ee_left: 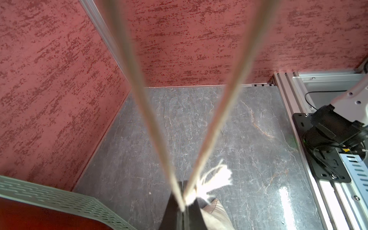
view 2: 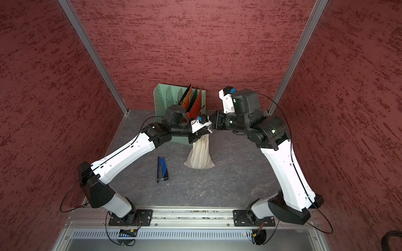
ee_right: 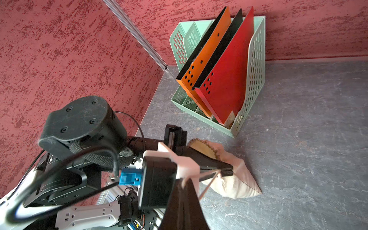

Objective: Close the soil bag
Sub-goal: Frap the soil bag at the center of the board.

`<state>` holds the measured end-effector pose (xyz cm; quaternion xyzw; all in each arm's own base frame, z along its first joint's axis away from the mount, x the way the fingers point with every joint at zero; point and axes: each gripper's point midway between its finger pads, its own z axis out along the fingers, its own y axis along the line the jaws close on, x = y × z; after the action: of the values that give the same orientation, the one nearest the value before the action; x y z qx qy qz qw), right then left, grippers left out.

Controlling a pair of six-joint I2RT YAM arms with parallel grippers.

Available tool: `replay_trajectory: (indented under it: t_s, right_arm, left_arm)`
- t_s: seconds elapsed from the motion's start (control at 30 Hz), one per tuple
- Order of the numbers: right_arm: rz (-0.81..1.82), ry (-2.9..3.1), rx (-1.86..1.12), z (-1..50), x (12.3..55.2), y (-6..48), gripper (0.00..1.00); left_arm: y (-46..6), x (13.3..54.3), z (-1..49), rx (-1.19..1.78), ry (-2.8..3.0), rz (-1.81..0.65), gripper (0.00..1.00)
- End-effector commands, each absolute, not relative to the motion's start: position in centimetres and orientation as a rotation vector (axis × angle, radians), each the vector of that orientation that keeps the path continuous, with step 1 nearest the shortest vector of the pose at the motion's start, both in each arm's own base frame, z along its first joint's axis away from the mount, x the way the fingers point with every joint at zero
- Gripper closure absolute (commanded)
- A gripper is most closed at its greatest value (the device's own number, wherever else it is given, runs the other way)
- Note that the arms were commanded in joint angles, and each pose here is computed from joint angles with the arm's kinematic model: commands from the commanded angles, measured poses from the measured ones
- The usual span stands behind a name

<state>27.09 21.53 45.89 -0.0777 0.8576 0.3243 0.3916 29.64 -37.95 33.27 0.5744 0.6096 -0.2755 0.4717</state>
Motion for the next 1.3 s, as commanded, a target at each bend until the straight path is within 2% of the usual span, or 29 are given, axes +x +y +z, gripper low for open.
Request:
replay_trajectory:
  t_s: [0.0, 0.3, 0.47, 0.7, 0.9, 1.27]
  right_arm:
    - [0.858, 2.058, -0.192, 49.0, 26.3, 20.9, 1.00]
    - [0.855, 2.023, -0.181, 50.0, 26.8, 21.0, 1.00]
    - [0.852, 1.999, -0.184, 51.0, 27.2, 21.1, 1.00]
    - [0.822, 1.978, -0.184, 51.9, 27.1, 20.5, 1.00]
    - [0.801, 1.968, -0.188, 52.6, 27.4, 20.4, 1.00]
    - [0.736, 1.955, -0.181, 53.1, 26.9, 19.0, 1.00]
  left_arm:
    - [-37.9, 29.3, 32.1, 1.445, 1.528, -0.684, 1.00]
    - [-36.1, 29.5, 28.4, 1.503, 1.627, -0.556, 1.00]
    - [-34.7, 30.2, 27.1, 1.518, 1.651, -0.432, 0.94]
    - [-33.4, 30.5, 26.3, 1.542, 1.679, -0.362, 0.93]
    - [-32.5, 30.4, 25.6, 1.570, 1.687, -0.309, 0.85]
    - [-30.8, 30.4, 25.2, 1.569, 1.725, -0.270, 0.90]
